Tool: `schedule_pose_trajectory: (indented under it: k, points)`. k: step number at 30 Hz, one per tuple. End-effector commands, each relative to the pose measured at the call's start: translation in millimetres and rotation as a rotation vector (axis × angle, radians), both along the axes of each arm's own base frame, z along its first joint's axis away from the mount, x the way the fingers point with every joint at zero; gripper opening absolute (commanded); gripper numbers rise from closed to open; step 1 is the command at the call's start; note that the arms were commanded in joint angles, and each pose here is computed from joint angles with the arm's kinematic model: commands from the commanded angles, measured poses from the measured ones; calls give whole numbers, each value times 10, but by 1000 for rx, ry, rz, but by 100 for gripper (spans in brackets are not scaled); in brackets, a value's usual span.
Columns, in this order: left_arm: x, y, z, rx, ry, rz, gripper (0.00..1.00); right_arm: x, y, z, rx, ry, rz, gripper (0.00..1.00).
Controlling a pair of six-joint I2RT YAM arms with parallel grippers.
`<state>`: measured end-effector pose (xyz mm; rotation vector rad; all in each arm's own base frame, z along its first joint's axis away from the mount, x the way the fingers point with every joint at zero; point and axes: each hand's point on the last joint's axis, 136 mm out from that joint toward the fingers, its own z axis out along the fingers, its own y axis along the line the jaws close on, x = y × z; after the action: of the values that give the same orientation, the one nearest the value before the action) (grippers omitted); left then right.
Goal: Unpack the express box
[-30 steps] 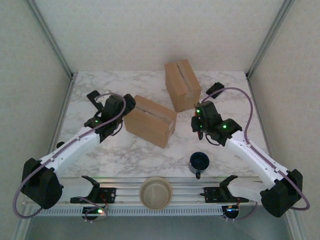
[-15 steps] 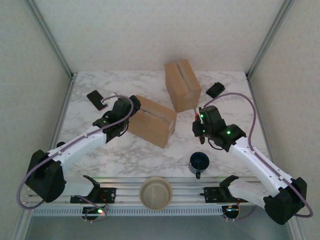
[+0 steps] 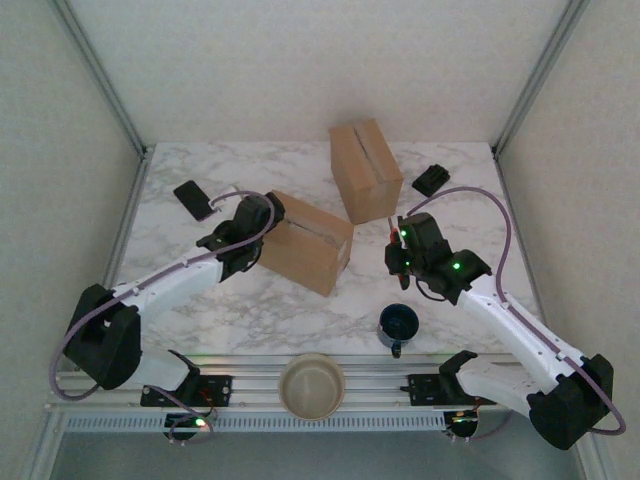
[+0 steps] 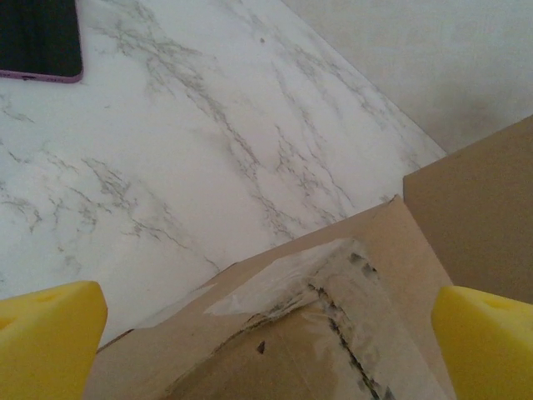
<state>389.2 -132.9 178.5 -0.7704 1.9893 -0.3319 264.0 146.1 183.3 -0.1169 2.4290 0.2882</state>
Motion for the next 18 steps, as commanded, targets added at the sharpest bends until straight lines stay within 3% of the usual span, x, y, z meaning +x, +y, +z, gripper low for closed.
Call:
schedule_pose_trajectory:
  k: [1,10,18]
  points:
    - [91,9,58,-12,-34,22,100,15,6,44,32,-17,-13,0]
    - [139,20,-20,-21,-45,22,100,19,18,16,33,-9,-11,0]
    - [165,12,-266,-8,19,19,100,20,53,-53,43,10,-7,0]
